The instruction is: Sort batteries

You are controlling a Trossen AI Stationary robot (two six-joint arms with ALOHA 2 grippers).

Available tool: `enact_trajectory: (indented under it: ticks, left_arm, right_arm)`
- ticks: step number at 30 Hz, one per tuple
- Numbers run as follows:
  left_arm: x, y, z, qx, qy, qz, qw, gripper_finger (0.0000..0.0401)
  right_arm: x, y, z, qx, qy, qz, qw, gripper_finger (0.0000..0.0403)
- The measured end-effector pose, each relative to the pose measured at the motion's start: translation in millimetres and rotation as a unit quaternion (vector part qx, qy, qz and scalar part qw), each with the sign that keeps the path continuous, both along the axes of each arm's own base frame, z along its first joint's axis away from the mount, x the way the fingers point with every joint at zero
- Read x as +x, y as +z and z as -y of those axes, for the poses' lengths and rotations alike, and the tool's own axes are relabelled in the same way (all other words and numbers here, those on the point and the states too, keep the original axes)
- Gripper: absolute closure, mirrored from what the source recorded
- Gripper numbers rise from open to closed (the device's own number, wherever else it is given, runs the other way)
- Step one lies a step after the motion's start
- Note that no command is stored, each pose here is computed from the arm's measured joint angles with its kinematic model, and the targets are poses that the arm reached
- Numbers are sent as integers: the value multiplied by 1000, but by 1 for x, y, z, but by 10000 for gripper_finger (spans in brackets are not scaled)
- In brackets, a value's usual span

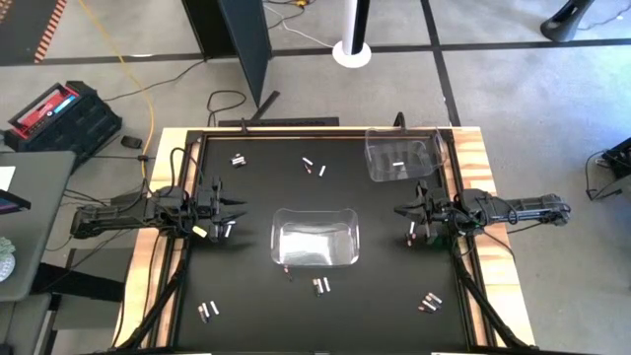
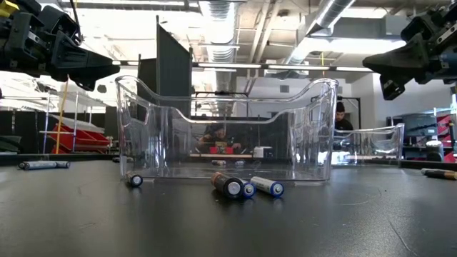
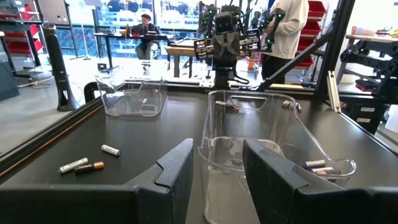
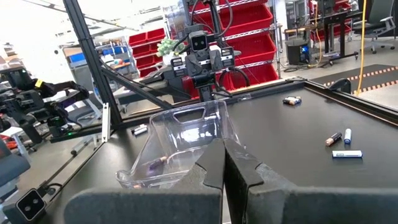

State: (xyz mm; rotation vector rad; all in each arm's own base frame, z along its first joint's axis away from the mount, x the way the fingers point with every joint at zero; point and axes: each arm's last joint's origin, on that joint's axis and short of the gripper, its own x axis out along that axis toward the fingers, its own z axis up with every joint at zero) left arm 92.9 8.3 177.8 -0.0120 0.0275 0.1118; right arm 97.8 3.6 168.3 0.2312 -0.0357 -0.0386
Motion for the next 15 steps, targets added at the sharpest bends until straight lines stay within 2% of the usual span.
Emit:
enact_trajectory:
  ticks: [15]
  left_arm:
    - [0, 0, 0, 0, 0, 0, 1000, 269]
  right_arm:
    - [0, 1, 0, 17, -2, 5, 1000, 381]
